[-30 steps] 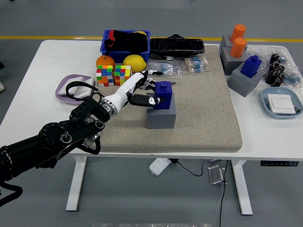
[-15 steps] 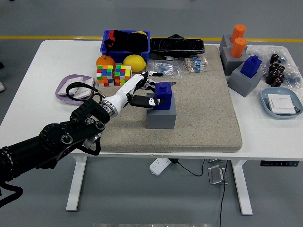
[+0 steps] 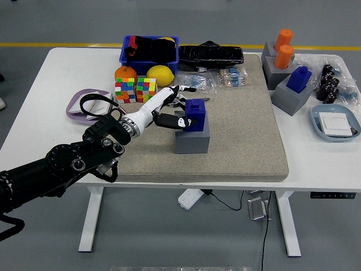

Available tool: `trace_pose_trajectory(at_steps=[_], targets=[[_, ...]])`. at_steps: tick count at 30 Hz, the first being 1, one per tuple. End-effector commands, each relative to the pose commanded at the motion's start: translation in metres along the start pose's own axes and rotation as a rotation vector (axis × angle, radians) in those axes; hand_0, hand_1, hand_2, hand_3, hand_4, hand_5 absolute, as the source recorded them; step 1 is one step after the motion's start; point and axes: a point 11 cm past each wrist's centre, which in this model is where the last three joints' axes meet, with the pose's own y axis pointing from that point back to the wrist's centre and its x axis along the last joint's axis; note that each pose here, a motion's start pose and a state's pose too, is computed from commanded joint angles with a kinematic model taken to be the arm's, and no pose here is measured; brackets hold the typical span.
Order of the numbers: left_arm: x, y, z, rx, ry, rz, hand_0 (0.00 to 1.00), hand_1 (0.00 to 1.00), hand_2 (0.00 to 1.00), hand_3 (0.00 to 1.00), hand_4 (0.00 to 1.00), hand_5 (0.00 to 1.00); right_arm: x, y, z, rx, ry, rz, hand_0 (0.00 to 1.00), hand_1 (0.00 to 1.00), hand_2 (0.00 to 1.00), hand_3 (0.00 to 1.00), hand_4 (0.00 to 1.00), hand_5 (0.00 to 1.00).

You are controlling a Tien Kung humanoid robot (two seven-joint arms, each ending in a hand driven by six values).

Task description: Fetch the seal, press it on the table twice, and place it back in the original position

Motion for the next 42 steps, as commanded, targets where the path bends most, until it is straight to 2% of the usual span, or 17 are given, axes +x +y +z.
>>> trace_pose_trajectory(at_steps=[12, 27, 42], targets=[[0.003, -0.003, 0.006, -0.014, -0.016, 0.007, 0.835, 0.546, 0.456, 0.855, 0.707, 0.002, 0.000, 0.000, -0.001, 0.002, -0.003, 0.000, 0.870, 0.733, 0.713, 0.716, 0.830, 0.509], [0.003, -0.001, -0.002, 0.009, -0.062, -0.009, 0.835, 0.545, 0.452, 0.854, 0.705, 0.002, 0.000, 0.000, 0.000, 0.002, -0.003, -0.001, 0.870, 0.732, 0.713, 0.716, 0.831, 0.510], [0.013, -0.003, 0.008, -0.007, -0.104, -0.009, 0.836, 0.542, 0.443, 0.849, 0.695, 0.002, 0.001, 0.000, 0.000, 0.001, -0.008, 0.000, 0.870, 0.732, 0.713, 0.717, 0.831, 0.509]])
